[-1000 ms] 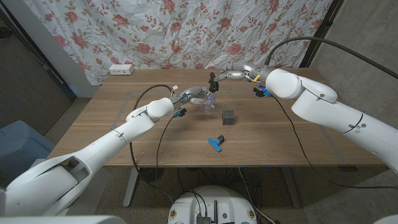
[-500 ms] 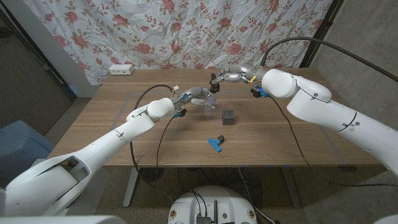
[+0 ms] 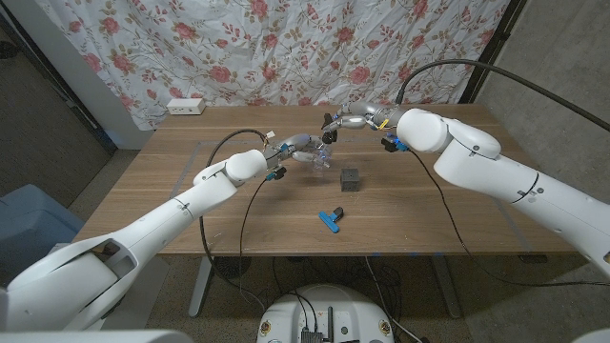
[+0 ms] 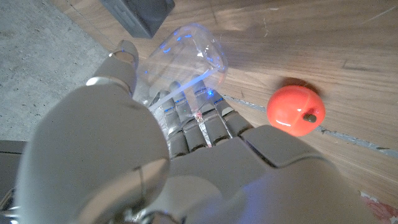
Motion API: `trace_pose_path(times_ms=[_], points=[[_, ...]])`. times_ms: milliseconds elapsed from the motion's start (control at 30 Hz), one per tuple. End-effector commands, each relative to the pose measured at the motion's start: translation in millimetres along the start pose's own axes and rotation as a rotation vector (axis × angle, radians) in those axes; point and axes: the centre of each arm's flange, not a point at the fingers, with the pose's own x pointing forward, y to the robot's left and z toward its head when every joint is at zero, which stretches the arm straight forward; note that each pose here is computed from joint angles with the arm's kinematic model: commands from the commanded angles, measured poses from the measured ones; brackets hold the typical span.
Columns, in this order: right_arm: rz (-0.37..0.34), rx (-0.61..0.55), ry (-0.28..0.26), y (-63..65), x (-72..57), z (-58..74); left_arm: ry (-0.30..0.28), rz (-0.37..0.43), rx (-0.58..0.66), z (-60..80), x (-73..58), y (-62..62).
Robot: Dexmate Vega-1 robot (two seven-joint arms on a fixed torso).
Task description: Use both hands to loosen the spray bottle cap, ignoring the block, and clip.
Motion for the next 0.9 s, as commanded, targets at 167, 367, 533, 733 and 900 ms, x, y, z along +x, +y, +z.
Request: trace_pose_path(times_ms=[167, 367, 533, 733, 900], points=[[0.025, -0.027, 0.032, 9.4, 7.0, 1.8, 0.006, 0.003, 0.004, -0.5, -3.3, -1.6], [0.011, -0.03, 0.036, 11.4, 8.1, 3.2, 0.006, -0.001, 0.006, -0.4, -4.0, -2.7], [-0.003, -0.039, 0.042, 12.9, 8.6, 3.5, 0.007, -0.001, 0.009, 0.0, -3.7, -3.1], [-0.01, -0.032, 0.034, 13.7, 9.1, 1.0, 0.008, -0.003, 0.005, 1.1, -2.5, -5.4], [-0.011, -0.037, 0.038, 14.2, 9.2, -0.4, 0.008, -0.012, 0.004, 1.6, -1.8, -7.3]])
